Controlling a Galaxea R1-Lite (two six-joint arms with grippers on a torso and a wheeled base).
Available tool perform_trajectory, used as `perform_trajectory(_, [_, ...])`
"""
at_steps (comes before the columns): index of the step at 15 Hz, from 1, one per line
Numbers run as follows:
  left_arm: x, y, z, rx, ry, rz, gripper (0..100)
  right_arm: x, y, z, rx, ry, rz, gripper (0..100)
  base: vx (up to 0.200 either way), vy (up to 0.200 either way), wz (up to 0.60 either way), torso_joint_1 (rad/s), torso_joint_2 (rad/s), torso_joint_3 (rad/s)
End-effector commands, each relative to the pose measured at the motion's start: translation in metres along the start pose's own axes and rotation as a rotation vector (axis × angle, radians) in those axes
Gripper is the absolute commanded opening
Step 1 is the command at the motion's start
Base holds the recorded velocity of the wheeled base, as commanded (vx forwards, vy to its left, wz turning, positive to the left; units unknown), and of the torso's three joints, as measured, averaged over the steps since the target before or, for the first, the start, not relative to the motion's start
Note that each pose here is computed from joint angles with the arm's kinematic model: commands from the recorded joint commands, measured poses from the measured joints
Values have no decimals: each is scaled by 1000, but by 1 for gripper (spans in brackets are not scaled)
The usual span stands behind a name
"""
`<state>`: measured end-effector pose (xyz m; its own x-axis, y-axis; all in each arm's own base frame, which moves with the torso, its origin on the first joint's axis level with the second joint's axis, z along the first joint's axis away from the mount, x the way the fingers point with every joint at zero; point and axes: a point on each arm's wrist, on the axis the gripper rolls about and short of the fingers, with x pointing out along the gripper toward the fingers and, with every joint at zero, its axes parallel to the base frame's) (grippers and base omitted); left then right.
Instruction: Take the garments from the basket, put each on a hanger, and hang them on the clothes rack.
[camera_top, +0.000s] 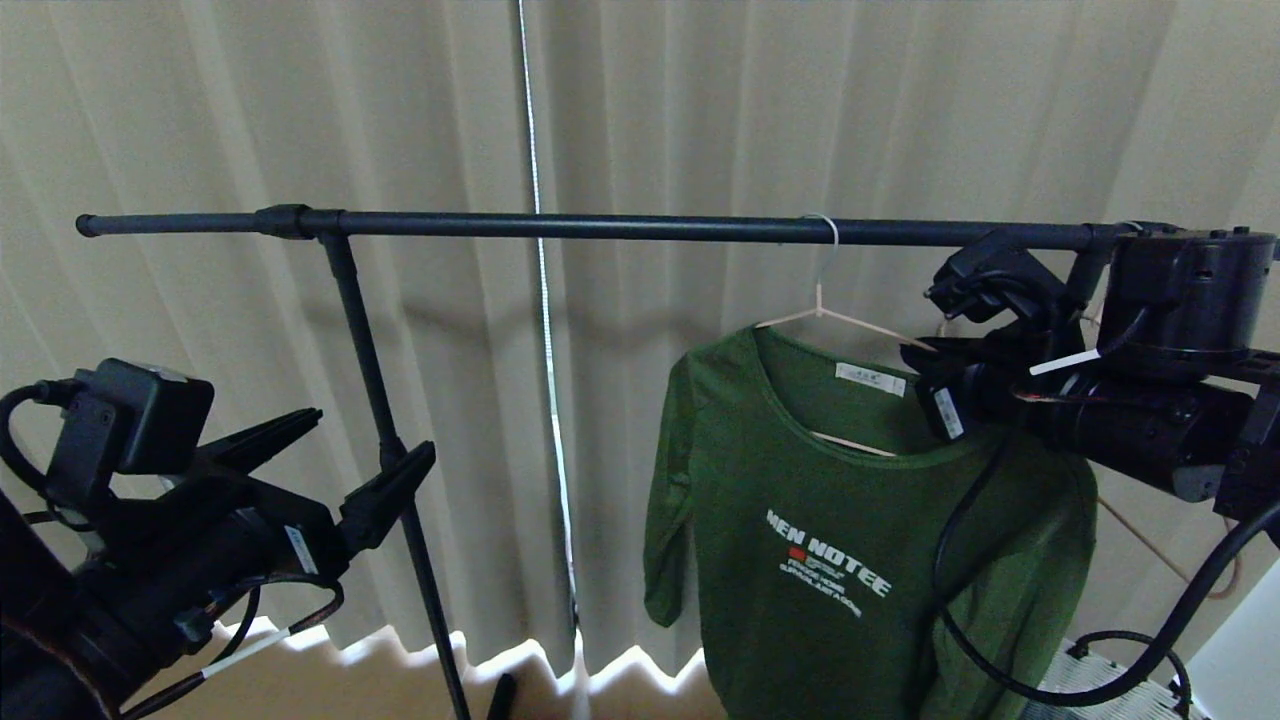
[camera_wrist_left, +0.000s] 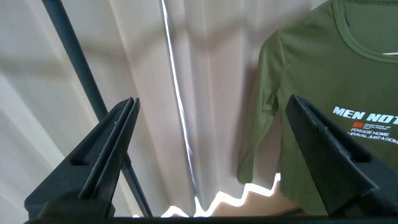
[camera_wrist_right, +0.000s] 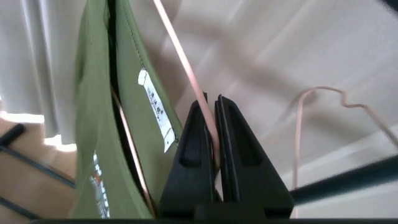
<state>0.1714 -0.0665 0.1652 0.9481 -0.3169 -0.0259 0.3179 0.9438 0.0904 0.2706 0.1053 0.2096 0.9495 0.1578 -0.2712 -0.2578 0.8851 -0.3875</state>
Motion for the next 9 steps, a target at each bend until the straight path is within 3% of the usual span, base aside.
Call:
perform_trajectory(1, [-1,0,-1,0,2,0,100,4,4,-1,17,8,9,0,0,0,0,0,0,0])
perform_trajectory(9, [-1,0,-1,3,5,-2,100,7,7,-2,17,7,38,0,0,0,0,0,0,0])
